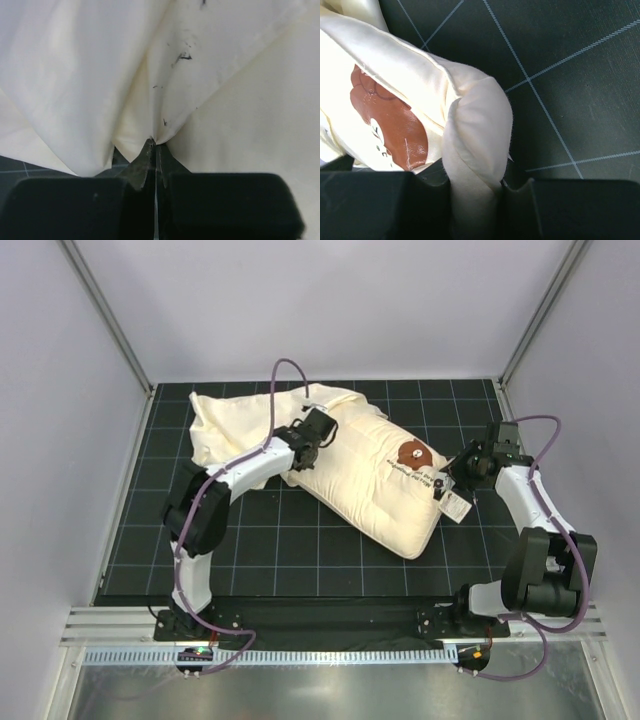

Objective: Put the pillow into the pillowcase

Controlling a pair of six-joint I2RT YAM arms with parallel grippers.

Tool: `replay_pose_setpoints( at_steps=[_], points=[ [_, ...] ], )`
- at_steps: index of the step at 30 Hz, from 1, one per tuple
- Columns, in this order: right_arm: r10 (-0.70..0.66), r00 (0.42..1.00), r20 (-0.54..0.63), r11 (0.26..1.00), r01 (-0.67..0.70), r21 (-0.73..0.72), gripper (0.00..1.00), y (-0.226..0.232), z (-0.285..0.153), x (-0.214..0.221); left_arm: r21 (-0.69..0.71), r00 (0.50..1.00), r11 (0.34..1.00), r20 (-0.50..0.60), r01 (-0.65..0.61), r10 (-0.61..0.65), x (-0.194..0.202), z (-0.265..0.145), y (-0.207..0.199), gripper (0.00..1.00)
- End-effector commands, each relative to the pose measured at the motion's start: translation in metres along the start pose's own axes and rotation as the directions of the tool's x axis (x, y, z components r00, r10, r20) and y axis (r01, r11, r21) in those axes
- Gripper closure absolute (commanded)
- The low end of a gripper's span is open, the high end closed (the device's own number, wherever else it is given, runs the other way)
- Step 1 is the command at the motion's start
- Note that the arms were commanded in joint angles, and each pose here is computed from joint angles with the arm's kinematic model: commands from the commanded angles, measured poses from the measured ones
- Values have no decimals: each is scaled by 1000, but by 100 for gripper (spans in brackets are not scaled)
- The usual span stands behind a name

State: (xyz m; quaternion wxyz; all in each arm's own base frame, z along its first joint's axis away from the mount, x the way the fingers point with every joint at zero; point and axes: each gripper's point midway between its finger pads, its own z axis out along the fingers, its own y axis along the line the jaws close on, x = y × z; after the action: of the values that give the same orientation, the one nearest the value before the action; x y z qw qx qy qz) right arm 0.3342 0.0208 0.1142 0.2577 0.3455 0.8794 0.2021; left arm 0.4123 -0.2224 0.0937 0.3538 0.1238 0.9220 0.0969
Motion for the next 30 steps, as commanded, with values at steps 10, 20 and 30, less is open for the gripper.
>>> replay_pose_setpoints(
  at_steps=[10, 20, 30],
  points=[
    [13, 999, 35, 996, -10, -93, 96, 20, 13, 2, 727, 995, 679, 61, -102, 85, 10, -158, -198, 100],
    [11, 997, 74, 996, -4, -94, 96, 26, 8, -1, 982, 993, 178, 50, -69, 111, 20, -264, -238, 100],
    [-19, 990, 140, 994, 34, -101, 96, 36, -11, -8, 793, 982, 596, 9, -123, 191, 43, -219, -195, 99]
  ],
)
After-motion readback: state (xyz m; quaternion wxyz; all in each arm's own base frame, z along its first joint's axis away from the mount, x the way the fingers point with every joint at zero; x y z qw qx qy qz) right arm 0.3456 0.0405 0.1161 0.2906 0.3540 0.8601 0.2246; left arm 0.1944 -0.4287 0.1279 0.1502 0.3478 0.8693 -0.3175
